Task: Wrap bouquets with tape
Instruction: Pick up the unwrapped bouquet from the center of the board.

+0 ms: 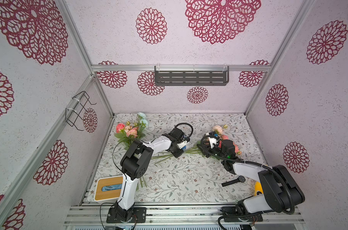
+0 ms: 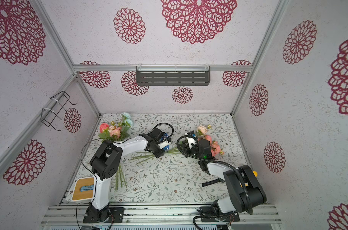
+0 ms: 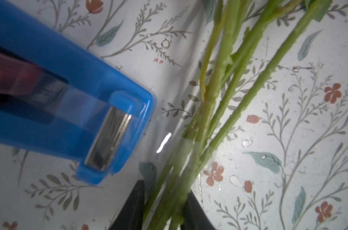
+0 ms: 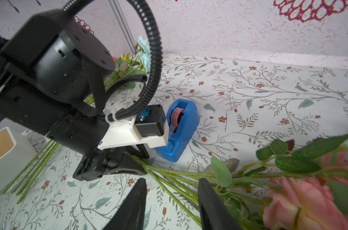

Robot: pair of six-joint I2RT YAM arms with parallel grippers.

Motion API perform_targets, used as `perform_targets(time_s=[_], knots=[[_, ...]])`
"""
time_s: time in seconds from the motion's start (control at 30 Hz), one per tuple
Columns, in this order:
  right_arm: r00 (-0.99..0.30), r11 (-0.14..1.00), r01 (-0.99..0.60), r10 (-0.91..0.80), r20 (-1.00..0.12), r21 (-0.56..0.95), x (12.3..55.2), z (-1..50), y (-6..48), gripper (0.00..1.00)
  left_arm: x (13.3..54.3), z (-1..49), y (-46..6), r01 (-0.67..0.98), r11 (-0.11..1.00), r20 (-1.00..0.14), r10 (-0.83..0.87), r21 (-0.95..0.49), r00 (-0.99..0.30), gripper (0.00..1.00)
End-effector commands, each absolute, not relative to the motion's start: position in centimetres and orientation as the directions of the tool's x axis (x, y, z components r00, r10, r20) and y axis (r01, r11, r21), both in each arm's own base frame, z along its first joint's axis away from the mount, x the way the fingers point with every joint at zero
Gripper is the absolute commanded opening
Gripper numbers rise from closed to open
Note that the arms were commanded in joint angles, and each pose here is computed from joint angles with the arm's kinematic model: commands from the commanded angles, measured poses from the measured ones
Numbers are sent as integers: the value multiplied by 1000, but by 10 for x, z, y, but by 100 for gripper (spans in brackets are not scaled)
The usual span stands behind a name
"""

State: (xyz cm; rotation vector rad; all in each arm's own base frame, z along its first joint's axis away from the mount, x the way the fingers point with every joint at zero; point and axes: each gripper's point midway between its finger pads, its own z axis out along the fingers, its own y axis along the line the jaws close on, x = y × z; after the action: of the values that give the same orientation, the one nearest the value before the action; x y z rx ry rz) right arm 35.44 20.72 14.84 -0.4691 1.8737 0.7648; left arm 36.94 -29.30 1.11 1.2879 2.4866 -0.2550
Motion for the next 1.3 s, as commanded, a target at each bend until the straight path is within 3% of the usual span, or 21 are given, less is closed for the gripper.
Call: perform_targets(time_s=[0.0, 0.1, 0.33, 0.67, 0.8, 0.93, 1.07, 1.13, 1.27], knots=[[-428, 732, -572, 118, -896, 369, 359, 162, 201, 43, 345, -10, -295, 847, 528, -313, 796, -59, -518, 24], [-420, 733, -570, 127, -898, 371, 353, 160, 198, 41, 344, -8, -297, 858, 513, -322, 807, -34, -495, 17], [-357, 780, -591, -24, -934, 205, 355, 166, 190, 40, 356, 11, -301, 854, 520, -378, 794, 17, -476, 0], [-296, 781, -619, -132, -946, 84, 369, 176, 190, 39, 362, 41, -303, 876, 477, -422, 809, 66, -409, 0], [-230, 758, -651, -234, -945, -29, 378, 183, 187, 39, 361, 48, -303, 885, 459, -461, 804, 79, -376, 0], [-84, 565, -790, -484, -871, -238, 371, 176, 198, 44, 361, 51, -305, 886, 462, -482, 787, 46, -385, 0], [-1, 467, -803, -623, -782, -371, 373, 161, 196, 60, 362, 49, -305, 881, 472, -484, 779, 34, -399, 0], [54, 339, -830, -741, -669, -443, 366, 135, 198, 62, 363, 48, -305, 877, 480, -490, 770, 20, -409, 0], [139, 217, -844, -796, -590, -491, 356, 108, 214, 63, 363, 46, -306, 873, 487, -493, 761, 4, -422, 0]])
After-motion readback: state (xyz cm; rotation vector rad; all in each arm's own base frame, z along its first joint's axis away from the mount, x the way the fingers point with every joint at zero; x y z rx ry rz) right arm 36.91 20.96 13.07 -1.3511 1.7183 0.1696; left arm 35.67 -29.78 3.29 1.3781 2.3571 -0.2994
